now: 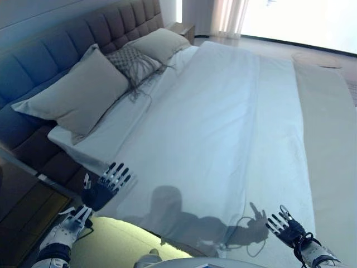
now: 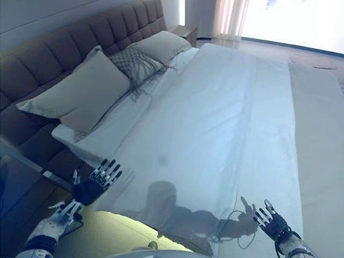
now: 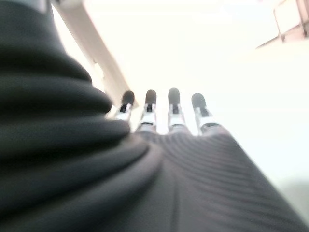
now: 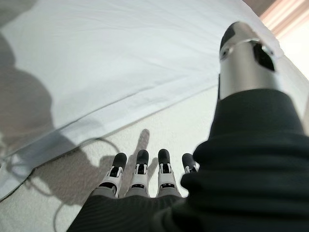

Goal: Make the bed neatly

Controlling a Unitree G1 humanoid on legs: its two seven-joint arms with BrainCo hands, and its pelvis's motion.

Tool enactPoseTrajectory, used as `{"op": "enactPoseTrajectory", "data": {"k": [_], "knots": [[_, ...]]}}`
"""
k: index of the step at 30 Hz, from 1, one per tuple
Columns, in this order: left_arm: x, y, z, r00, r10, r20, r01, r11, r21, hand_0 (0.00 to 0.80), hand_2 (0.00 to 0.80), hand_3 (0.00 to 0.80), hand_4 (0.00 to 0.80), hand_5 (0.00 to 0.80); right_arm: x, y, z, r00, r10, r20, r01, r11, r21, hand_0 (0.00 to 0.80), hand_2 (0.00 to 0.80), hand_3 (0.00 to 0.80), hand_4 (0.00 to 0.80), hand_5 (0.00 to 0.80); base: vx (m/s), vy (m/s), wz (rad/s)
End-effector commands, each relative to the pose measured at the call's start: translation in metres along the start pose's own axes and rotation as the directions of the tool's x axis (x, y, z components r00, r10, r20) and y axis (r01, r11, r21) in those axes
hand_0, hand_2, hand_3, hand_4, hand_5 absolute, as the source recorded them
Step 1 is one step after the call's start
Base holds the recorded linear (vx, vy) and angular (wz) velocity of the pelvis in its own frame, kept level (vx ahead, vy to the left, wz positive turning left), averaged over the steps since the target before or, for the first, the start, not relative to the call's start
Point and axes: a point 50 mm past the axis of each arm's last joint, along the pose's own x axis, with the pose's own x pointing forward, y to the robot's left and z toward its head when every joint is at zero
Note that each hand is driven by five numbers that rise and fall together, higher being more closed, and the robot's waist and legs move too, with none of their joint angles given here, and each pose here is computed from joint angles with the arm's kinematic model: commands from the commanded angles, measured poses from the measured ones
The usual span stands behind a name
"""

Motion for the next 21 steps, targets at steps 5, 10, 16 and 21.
{"op": "enactPoseTrajectory", "data": {"k": [5, 10, 16, 21], "knots": [[0.045, -0.018, 0.016, 0.985, -0.096, 0.14, 0.098, 0.995, -0.002, 0.0, 0.0, 0.0, 0.0, 0.0, 0.004, 0.012, 0.015, 1.0, 0.009, 0.02, -0.008, 0.997, -0.077, 0.0, 0.0, 0.0, 0.0, 0.0, 0.042, 0.049, -0.2], [0.068, -0.024, 0.031, 0.965, -0.092, 0.246, 0.093, 0.996, 0.008, 0.0, 0.0, 0.0, 0.0, 0.0, 0.014, 0.033, 0.024, 0.997, 0.045, 0.069, -0.039, 0.996, -0.084, 0.0, 0.0, 0.0, 0.0, 0.0, -0.185, 0.036, -0.17], [0.084, -0.035, 0.094, 0.882, 0.028, 0.47, -0.05, 0.998, 0.035, 0.0, 0.0, 0.0, 0.0, 0.0, 0.027, 0.08, 0.044, 0.977, 0.165, 0.139, -0.15, 0.983, -0.11, 0.0, 0.0, 0.0, 0.0, 0.0, -0.256, -0.016, -0.07], [0.079, -0.037, 0.121, 0.8, 0.127, 0.587, -0.152, 0.988, -0.008, 0.0, 0.0, 0.0, 0.0, 0.0, 0.026, 0.099, 0.062, 0.954, 0.248, 0.17, -0.226, 0.964, -0.139, 0.0, 0.0, 0.0, 0.0, 0.0, -0.156, 0.057, -0.09]]}}
